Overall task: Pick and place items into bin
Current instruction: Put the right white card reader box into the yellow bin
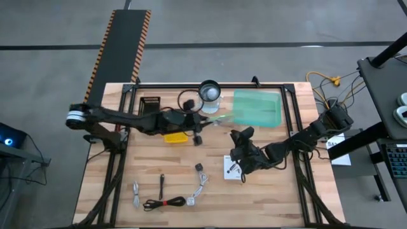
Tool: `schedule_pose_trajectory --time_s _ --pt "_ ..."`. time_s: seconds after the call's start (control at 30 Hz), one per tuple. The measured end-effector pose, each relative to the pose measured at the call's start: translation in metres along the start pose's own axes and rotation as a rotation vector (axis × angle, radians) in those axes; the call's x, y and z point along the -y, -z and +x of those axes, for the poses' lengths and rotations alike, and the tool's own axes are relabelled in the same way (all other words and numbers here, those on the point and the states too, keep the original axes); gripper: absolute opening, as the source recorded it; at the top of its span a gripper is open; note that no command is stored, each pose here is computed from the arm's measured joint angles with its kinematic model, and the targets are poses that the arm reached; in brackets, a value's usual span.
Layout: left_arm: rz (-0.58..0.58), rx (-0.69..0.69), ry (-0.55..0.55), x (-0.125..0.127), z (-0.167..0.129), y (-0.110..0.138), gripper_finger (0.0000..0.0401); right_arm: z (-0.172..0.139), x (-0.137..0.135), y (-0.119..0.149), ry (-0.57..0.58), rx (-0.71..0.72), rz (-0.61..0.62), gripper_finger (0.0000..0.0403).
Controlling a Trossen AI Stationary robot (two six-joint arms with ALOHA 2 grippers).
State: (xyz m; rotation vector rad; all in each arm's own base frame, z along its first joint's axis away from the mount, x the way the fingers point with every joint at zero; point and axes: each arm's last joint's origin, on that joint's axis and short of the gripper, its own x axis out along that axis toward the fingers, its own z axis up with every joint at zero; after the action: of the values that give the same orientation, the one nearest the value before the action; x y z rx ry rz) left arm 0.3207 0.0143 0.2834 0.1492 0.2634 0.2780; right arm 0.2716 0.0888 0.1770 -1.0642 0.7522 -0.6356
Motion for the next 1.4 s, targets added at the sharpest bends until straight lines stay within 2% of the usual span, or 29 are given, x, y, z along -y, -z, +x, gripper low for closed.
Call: schedule_pose_trajectory --time_s 0.13,0.3,0.47,0.57,0.8,0.97,1.1,1.27,1.4 --pt "0.033 -0.134 -0.005 -0.009 -0.030 -0.001 0.0028 0.000 0.000 0.000 0.000 0.000 0.074 0.0112" --pt "0.084 -0.285 -0.022 -0.015 -0.056 0.007 0.0028 0.000 0.000 0.000 -0.001 -0.001 0.095 0.0112" --pt "0.156 -0.420 -0.118 -0.017 -0.071 0.015 0.0028 0.000 0.000 0.001 -0.001 -0.001 0.093 0.0104" --pt "0.147 -0.429 -0.198 -0.017 -0.074 0.016 0.0028 0.000 0.000 0.001 -0.001 -0.001 0.093 0.0099" --pt "0.199 -0.558 -0.189 -0.013 -0.077 0.024 0.0031 0.000 -0.001 0.001 -0.001 -0.001 0.093 0.0088" --pt "0.097 -0.651 -0.253 -0.014 -0.082 0.035 0.0033 0.000 -0.001 0.001 -0.003 -0.001 0.090 0.0081" --pt "0.074 -0.725 -0.274 -0.013 -0.083 0.042 0.0033 0.000 -0.001 0.002 -0.003 -0.001 0.090 0.0077" --pt "0.101 -0.781 -0.266 -0.009 -0.075 0.051 0.0034 0.000 -0.002 0.003 -0.004 -0.003 0.088 0.0075" --pt "0.143 -0.854 -0.208 -0.002 -0.063 0.060 0.0034 0.000 -0.003 0.004 -0.004 -0.004 0.085 0.0078"
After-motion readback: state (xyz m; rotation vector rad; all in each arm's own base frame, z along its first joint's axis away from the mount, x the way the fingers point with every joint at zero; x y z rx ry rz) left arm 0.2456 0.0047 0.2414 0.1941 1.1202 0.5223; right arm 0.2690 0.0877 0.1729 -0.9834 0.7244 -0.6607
